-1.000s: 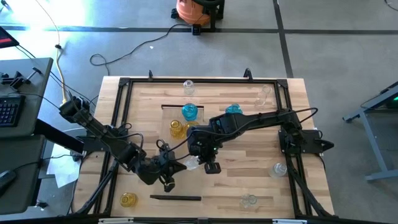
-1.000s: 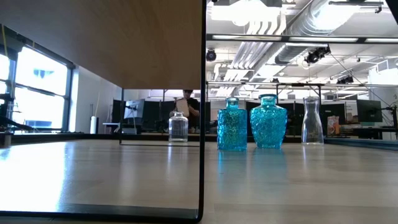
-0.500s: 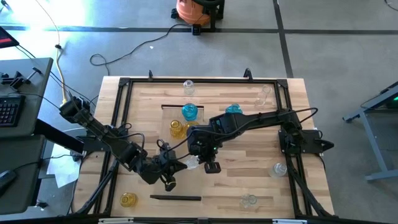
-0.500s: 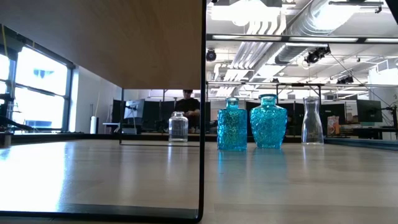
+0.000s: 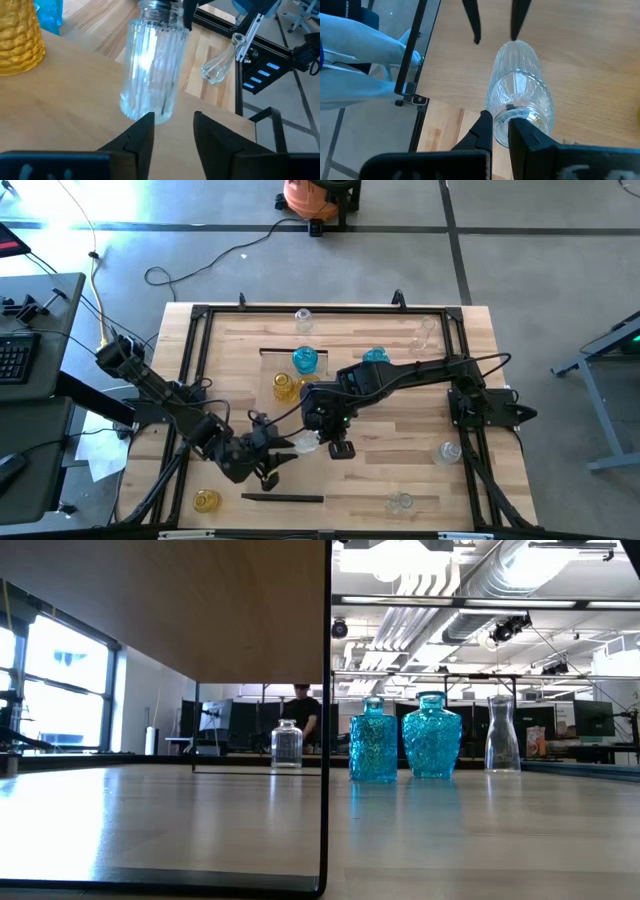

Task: Sort vases onto shelf
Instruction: Put the top middle transparent vase on the shelf

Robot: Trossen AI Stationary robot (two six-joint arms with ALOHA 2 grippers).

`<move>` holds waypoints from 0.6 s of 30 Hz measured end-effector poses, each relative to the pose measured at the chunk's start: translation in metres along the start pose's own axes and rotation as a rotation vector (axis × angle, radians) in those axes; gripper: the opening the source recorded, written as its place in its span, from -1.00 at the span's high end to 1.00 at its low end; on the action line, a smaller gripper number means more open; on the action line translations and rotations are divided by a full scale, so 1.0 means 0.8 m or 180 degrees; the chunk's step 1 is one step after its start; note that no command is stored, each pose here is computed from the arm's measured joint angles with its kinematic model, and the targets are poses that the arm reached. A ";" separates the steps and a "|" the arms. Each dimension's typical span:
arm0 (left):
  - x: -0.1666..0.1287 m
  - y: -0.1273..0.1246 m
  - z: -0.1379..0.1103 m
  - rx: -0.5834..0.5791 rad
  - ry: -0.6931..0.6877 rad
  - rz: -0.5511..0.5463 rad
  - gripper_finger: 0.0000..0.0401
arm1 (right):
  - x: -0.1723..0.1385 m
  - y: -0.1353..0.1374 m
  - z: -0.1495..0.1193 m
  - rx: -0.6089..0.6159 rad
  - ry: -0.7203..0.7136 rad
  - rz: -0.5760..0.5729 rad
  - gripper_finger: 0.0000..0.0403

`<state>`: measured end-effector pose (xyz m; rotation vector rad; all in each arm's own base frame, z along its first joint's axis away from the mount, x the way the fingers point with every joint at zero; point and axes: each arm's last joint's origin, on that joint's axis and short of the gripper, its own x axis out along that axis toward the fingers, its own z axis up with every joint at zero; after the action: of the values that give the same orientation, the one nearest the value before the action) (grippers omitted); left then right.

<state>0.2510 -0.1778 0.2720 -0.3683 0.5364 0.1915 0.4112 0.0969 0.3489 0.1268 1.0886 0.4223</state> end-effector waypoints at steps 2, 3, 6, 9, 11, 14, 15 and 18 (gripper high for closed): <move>0.000 0.002 -0.001 0.0006 0.0026 0.0050 0.31 | 0.000 0.000 0.000 0.0002 0.0001 -0.0001 0.98; 0.000 0.003 -0.002 0.0007 0.0034 0.0070 0.30 | 0.000 0.000 0.000 0.0003 0.0002 0.0001 0.98; 0.000 0.004 -0.002 0.0000 0.0022 0.0098 0.27 | 0.000 0.000 0.000 0.0005 0.0003 -0.0001 0.98; 0.002 0.007 0.000 0.0025 0.0030 0.0147 0.25 | 0.000 0.000 0.000 0.0010 0.0005 -0.0001 0.98; 0.005 0.010 0.003 0.0005 -0.0004 0.0200 0.24 | 0.000 0.000 0.000 0.0011 0.0003 0.0000 0.98; 0.008 0.014 0.007 -0.0028 -0.0031 0.0244 0.24 | 0.000 0.000 0.000 0.0016 0.0008 -0.0001 0.98; 0.009 0.015 0.008 -0.0037 -0.0029 0.0250 0.24 | 0.000 0.000 0.000 0.0017 0.0009 -0.0001 0.98; 0.013 0.017 0.012 -0.0082 0.0008 0.0209 0.24 | 0.000 0.000 -0.001 0.0022 0.0023 0.0001 0.98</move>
<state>0.2602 -0.1606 0.2698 -0.3764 0.5494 0.2616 0.4106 0.0965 0.3485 0.1316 1.0971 0.4198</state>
